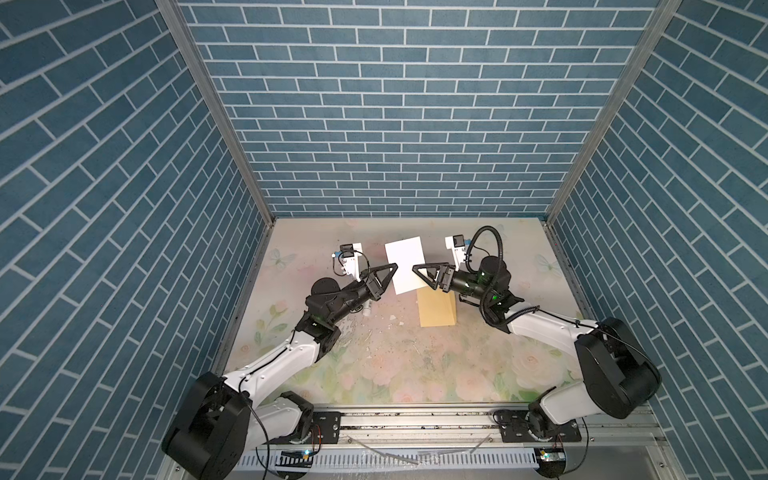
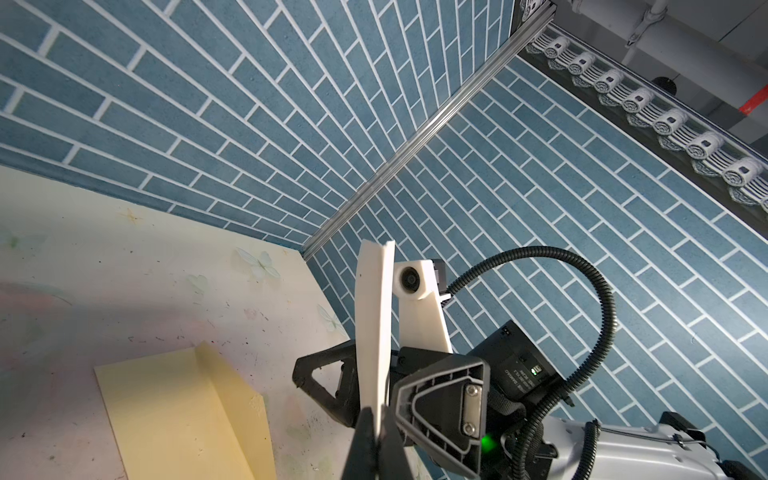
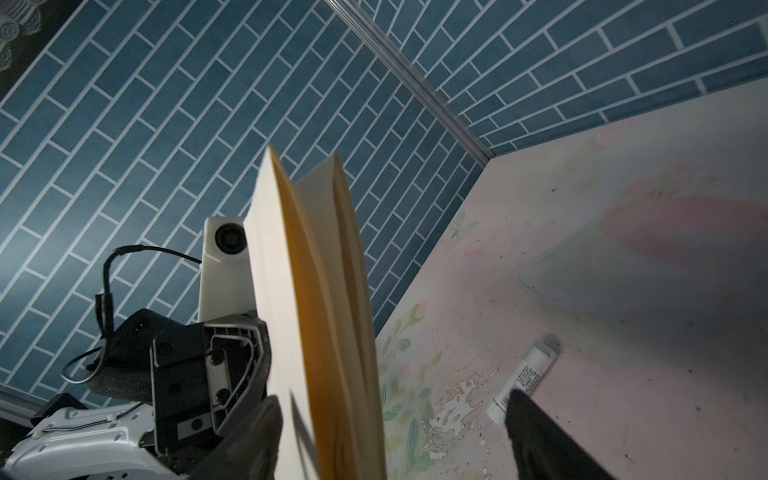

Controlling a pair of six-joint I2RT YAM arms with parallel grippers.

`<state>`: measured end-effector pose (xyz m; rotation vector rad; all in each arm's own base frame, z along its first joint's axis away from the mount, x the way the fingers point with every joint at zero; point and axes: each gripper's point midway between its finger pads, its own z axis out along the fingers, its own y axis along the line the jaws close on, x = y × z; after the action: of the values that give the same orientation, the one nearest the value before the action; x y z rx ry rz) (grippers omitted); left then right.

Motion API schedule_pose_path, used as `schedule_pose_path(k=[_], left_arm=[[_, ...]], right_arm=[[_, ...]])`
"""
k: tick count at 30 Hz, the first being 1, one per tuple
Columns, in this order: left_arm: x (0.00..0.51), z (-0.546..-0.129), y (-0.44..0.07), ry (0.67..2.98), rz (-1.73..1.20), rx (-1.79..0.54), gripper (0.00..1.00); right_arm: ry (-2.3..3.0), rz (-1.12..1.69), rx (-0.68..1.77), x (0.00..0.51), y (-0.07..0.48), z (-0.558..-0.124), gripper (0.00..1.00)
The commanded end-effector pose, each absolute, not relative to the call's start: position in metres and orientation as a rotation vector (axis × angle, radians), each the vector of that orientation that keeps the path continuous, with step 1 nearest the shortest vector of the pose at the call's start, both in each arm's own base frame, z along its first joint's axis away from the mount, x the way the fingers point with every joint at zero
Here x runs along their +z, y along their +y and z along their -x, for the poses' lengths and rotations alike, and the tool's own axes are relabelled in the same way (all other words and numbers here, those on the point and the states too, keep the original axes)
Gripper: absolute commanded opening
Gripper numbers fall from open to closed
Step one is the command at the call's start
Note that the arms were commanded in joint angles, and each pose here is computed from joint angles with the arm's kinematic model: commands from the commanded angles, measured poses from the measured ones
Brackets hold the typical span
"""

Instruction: Place the letter into the envelope and seal it

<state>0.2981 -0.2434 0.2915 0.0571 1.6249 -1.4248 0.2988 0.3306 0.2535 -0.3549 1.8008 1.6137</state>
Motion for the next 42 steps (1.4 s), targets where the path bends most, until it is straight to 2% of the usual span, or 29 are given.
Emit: schedule_pose_path(k=[1, 9, 11, 19, 21, 27, 33, 38, 42], left_arm=[[0.313, -0.294, -0.246, 1.559, -0.094, -1.446, 0.0], [0.298, -0.301, -0.249, 1.598, -0.086, -1.426, 0.0], [0.292, -0.303, -0.25, 1.612, -0.086, -1.417, 0.0], [0.273, -0.31, -0.252, 1.669, -0.087, -1.35, 0.0], [0.267, -0.312, -0.252, 1.692, -0.088, -1.325, 0.05], [0.243, -0.313, -0.265, 1.782, -0.129, -1.24, 0.36], [0.212, -0.314, -0.29, 1.893, -0.197, -1.153, 0.57], [0.185, -0.32, -0.308, 1.957, -0.206, -1.144, 0.65], [0.16, -0.324, -0.318, 2.012, -0.203, -1.13, 0.67]], right_arm=[[1.72, 0.38, 1.757, 0.276, 0.338, -0.291, 0.76], [1.681, 0.369, 1.812, 0.282, 0.338, -0.287, 0.32], [1.677, 0.366, 1.81, 0.283, 0.337, -0.288, 0.24], [1.72, 0.336, 1.711, 0.273, 0.329, -0.291, 0.01], [1.78, 0.328, 1.616, 0.263, 0.324, -0.294, 0.0], [2.043, 0.285, 1.122, 0.22, 0.28, -0.304, 0.0], [2.257, 0.287, 0.714, 0.179, 0.233, -0.31, 0.0], [2.349, 0.289, 0.517, 0.16, 0.209, -0.32, 0.0], [2.403, 0.301, 0.421, 0.152, 0.2, -0.332, 0.0]])
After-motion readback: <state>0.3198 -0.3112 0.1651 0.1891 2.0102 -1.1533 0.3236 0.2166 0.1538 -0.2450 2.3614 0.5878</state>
